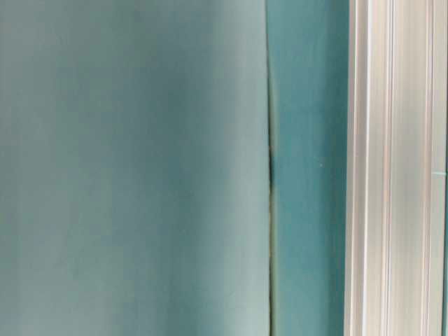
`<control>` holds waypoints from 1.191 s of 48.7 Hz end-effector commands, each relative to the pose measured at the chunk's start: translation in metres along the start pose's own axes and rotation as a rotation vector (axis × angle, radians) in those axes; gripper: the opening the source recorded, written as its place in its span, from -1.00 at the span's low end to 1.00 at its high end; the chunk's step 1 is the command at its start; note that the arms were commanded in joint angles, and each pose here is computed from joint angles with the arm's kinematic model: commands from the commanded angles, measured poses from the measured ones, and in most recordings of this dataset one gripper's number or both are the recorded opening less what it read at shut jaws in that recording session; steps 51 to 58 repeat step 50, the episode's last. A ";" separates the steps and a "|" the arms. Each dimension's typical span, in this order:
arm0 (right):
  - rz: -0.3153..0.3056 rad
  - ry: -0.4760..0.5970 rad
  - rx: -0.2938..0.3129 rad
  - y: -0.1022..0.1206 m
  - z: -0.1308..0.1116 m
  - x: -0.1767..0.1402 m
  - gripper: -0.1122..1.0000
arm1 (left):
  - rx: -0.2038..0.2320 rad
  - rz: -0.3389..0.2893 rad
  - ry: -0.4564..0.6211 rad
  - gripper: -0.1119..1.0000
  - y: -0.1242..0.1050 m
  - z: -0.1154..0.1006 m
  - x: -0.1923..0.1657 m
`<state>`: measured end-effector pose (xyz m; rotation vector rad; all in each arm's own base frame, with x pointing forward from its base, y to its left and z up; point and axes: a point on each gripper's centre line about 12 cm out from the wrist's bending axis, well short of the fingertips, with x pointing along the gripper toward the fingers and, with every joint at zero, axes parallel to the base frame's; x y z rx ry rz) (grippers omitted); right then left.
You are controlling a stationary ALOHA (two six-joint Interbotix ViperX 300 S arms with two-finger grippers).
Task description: Lift the metal rail with both hands and move it towards you.
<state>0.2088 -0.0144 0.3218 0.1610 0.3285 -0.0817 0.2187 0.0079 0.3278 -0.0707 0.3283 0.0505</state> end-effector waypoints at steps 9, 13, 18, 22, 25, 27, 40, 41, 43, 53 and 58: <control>0.012 -0.128 0.016 0.001 0.010 -0.030 0.98 | -0.009 -0.001 -0.126 0.98 0.001 0.016 -0.025; 0.011 -0.163 0.018 0.000 0.010 -0.037 0.98 | -0.011 -0.003 -0.150 0.98 0.001 0.018 -0.032; 0.009 -0.196 0.023 -0.001 0.009 -0.041 0.98 | -0.012 -0.005 -0.172 0.98 0.001 0.017 -0.039; 0.011 -0.216 0.026 -0.002 0.008 -0.042 0.98 | -0.017 -0.005 -0.176 0.96 0.001 0.014 -0.042; 0.012 -0.226 0.030 -0.002 0.008 -0.041 0.98 | -0.018 -0.006 -0.180 0.95 0.001 0.013 -0.043; 0.013 -0.231 0.033 -0.002 0.008 -0.041 0.98 | -0.020 -0.006 -0.183 0.94 0.001 0.013 -0.044; 0.013 -0.234 0.035 -0.002 0.008 -0.040 0.98 | -0.028 -0.006 -0.192 0.93 0.001 0.014 -0.046; 0.012 -0.234 0.034 -0.002 0.008 -0.040 0.98 | -0.029 -0.006 -0.192 0.93 0.001 0.014 -0.046; 0.012 -0.237 0.034 -0.002 0.009 -0.040 0.98 | -0.034 -0.007 -0.193 0.93 0.001 0.014 -0.046; 0.013 -0.242 0.035 -0.002 0.009 -0.040 0.98 | -0.054 -0.009 -0.195 0.93 0.001 0.013 -0.047; 0.013 -0.242 0.035 -0.002 0.009 -0.040 0.98 | -0.054 -0.009 -0.195 0.93 0.001 0.013 -0.047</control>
